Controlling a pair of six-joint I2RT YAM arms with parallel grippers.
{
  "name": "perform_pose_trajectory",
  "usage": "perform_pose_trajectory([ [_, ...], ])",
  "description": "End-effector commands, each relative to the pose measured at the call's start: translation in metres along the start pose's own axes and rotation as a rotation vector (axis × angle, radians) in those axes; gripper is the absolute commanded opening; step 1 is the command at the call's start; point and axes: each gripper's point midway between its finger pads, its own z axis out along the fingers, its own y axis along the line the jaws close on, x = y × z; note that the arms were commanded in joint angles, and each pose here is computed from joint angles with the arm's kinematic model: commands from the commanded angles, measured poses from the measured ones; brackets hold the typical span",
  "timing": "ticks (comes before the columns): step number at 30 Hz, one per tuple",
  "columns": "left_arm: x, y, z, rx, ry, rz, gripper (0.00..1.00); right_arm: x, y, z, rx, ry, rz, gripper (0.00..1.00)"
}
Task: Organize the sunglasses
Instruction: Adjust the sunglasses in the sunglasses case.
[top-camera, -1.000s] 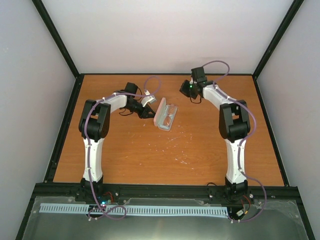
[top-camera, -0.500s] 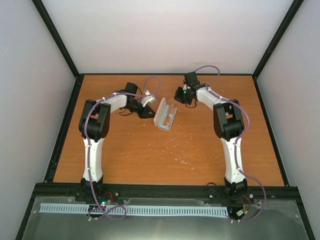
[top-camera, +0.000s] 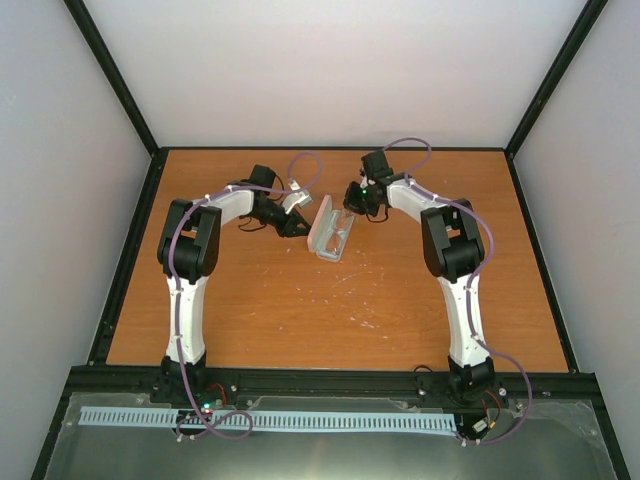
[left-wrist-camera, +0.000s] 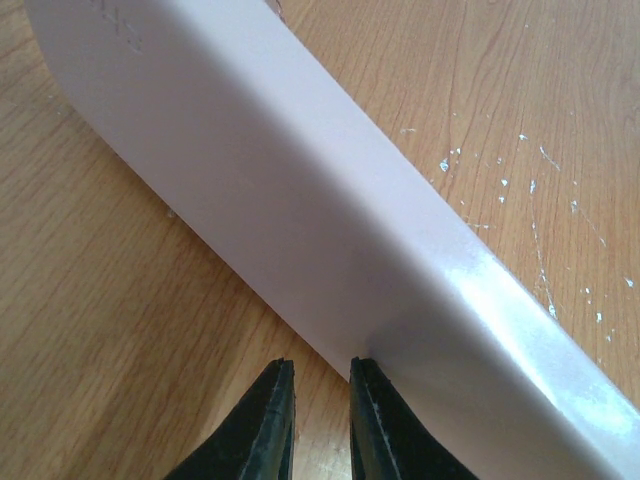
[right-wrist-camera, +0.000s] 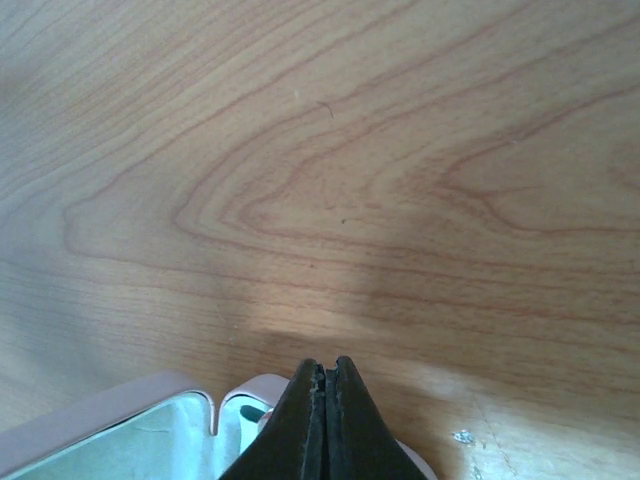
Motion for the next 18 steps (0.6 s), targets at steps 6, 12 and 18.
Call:
perform_pose_trajectory([
  [6, -0.014, -0.006, -0.003, 0.016, -0.040, 0.050, 0.18, 0.022, 0.004, 0.010, -0.007, 0.043, -0.009, 0.03],
  [12, -0.014, -0.007, -0.004, 0.015, -0.040, 0.053, 0.18, 0.021, 0.006, 0.008, 0.002, 0.018, -0.011, 0.03],
  [18, -0.014, -0.006, -0.005, 0.001, -0.037, 0.055, 0.18, -0.018, 0.013, -0.025, 0.014, -0.118, -0.022, 0.06],
])
